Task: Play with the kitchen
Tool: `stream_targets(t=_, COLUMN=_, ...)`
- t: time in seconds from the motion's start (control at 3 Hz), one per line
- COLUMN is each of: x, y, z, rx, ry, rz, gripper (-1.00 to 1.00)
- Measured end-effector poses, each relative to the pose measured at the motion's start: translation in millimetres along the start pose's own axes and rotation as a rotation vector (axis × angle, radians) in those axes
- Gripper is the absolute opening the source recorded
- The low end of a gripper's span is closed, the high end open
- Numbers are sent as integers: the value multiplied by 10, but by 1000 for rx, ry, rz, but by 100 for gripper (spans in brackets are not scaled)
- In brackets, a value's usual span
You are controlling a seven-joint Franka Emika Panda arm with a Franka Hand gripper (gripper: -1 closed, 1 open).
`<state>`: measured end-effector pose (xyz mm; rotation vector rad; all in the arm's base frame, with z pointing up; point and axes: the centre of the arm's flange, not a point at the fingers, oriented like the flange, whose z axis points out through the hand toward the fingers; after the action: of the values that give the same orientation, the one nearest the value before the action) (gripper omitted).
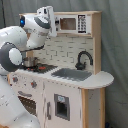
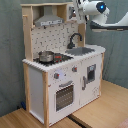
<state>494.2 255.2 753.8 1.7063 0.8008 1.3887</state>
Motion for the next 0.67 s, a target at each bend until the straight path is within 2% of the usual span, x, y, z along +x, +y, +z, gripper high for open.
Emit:
stream_targets(t=0.33, x=30, y=-10, z=105, rx=-6, ry=-2, rz=9, gripper=-100)
stream_targets(t=0.67, x=254, y=62, z=-166, rx=-92, ry=24, rz=0, gripper=-100)
